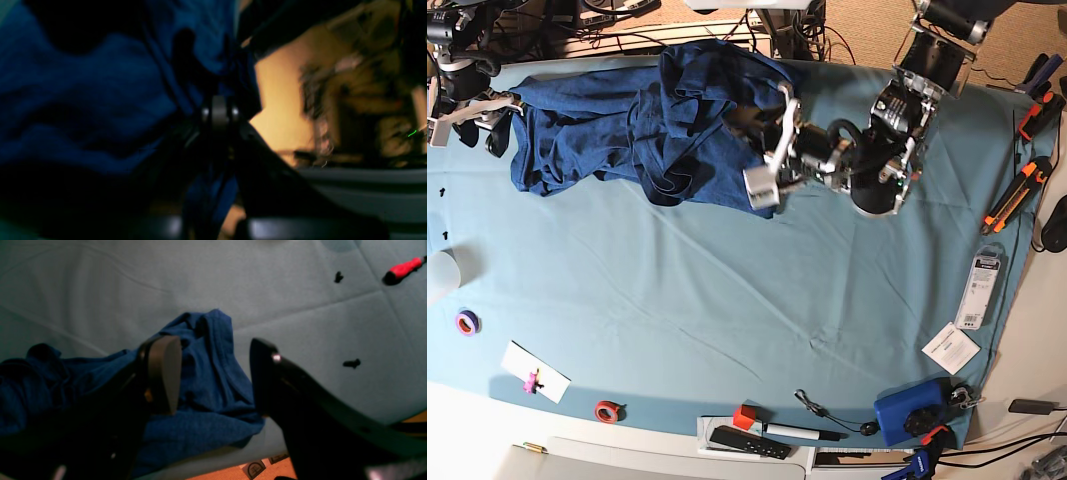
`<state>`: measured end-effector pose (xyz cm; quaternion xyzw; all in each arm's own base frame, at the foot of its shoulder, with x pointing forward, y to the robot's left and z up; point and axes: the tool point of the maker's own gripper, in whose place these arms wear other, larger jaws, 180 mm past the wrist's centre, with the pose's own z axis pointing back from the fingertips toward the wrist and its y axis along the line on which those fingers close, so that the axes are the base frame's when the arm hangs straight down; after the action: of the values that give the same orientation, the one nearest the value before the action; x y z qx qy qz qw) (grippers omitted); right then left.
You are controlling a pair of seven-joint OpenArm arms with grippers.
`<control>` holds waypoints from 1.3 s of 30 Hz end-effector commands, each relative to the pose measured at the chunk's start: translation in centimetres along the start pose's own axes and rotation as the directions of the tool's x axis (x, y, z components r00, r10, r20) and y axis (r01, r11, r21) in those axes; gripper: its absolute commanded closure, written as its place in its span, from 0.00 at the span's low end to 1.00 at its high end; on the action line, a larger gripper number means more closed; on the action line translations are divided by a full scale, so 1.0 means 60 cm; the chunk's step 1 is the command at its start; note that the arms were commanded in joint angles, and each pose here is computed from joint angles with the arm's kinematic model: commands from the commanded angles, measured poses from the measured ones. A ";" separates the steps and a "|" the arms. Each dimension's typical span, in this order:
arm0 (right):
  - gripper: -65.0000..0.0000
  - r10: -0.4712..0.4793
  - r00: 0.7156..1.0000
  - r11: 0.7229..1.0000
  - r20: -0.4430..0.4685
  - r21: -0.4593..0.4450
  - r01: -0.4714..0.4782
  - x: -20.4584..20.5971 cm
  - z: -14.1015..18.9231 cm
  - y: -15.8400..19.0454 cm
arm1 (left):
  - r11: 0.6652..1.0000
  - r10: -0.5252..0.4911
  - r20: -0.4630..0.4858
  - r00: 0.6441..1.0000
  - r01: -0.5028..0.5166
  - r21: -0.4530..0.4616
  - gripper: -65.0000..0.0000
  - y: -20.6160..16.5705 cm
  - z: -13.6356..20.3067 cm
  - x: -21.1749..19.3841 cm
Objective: Layout the t-shirt on the table in an organized manner, then fold the t-shirt properly
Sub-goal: 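Grasp the folded fabric with the left gripper and push it toward the right gripper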
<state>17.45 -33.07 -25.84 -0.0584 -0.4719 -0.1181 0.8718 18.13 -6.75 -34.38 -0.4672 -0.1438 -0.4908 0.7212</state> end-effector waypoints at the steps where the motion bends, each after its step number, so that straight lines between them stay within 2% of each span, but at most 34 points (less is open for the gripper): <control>1: 0.50 0.017 0.999 1.000 0.048 0.001 -0.017 0.021 0.005 0.001 | 0.999 -0.034 -0.031 0.999 0.035 0.036 1.00 0.010 0.005 -0.001; 4: 0.50 0.017 0.999 1.000 0.047 0.001 -0.017 0.021 0.005 0.001 | 0.990 -0.048 -0.193 0.980 0.072 0.122 1.00 0.036 0.007 -0.056; 6: 0.50 0.017 0.999 1.000 0.047 0.001 -0.017 0.021 0.005 0.001 | 0.985 -0.058 -0.210 0.976 0.090 0.144 1.00 0.043 0.008 -0.068; 10: 0.50 0.016 0.999 1.000 0.049 0.001 -0.016 0.022 0.005 0.001 | 0.987 -0.069 -0.214 0.974 0.098 0.126 1.00 0.035 0.002 -0.076; 15: 0.50 0.017 0.999 1.000 0.049 0.001 -0.017 0.022 0.005 0.001 | 0.996 -0.069 -0.133 0.989 0.076 0.047 1.00 0.006 -0.013 -0.048; 39: 0.50 0.017 0.999 1.000 0.050 0.001 -0.017 0.022 0.005 0.001 | 0.988 -0.140 0.052 0.989 0.143 -0.058 1.00 -0.056 -0.080 0.075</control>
<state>17.45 -33.07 -25.83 -0.0585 -0.4721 -0.1181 0.8717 15.75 -12.79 -33.63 -0.4744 -0.1574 -0.5356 0.6807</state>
